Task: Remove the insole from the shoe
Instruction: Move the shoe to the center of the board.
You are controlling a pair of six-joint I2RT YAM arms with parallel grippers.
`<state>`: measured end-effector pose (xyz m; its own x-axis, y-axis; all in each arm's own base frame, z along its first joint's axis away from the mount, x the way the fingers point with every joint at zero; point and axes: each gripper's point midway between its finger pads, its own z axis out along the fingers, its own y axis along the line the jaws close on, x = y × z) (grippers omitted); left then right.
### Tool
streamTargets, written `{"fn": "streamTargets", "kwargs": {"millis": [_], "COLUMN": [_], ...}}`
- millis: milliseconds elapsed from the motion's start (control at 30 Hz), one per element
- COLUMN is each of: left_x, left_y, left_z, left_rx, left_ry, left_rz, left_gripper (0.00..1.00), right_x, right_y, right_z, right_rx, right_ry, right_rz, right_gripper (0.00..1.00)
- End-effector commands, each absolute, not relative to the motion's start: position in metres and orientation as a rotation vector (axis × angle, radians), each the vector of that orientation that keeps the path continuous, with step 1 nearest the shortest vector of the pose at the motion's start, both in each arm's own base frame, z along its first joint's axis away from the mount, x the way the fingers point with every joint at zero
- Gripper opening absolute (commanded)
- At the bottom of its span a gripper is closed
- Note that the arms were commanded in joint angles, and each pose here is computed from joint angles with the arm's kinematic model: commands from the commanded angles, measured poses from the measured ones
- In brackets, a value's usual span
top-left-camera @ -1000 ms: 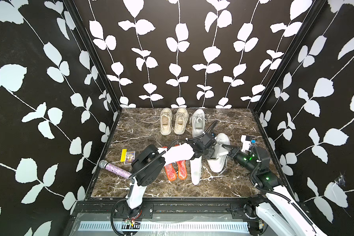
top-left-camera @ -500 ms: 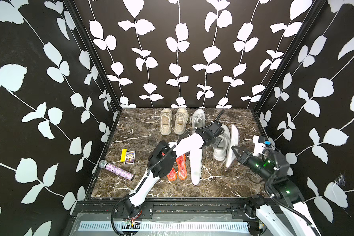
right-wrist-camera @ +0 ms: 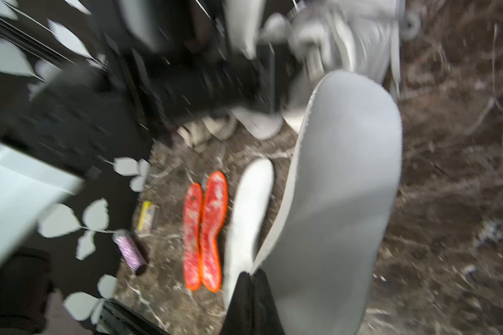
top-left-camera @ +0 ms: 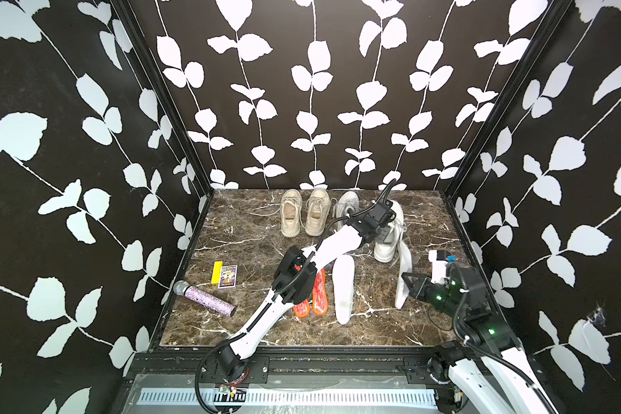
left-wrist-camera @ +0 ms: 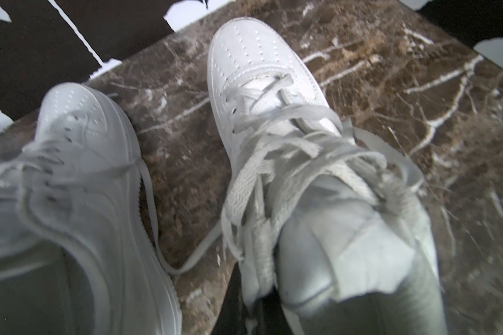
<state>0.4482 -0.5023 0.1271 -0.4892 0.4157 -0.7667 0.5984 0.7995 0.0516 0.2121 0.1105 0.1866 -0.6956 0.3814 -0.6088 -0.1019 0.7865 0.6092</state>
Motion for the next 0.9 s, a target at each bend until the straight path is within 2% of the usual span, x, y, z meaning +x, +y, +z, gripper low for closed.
{"fn": "streamTargets", "kwargs": {"millis": [0, 367, 667, 867], "left_x": [0.497, 0.513, 0.504, 0.495], "left_y": [-0.492, -0.490, -0.486, -0.480], "left_z": [0.188, 0.185, 0.195, 0.207], "left_rx": [0.590, 0.581, 0.599, 0.599], "left_ry": [1.989, 1.969, 1.997, 2.016], "left_rz": [-0.319, -0.371, -0.419, -0.460], "left_gripper": [0.00, 0.00, 0.16, 0.21], "right_x": [0.214, 0.219, 0.232, 0.234], "right_y": [0.113, 0.131, 0.156, 0.175], "right_z": [0.172, 0.133, 0.118, 0.101], "right_rx": [0.165, 0.078, -0.068, -0.172], "right_ry": [2.234, 2.334, 2.381, 2.430], "right_rz": [0.795, 0.695, 0.597, 0.531], "right_gripper": [0.00, 0.00, 0.00, 0.00]}}
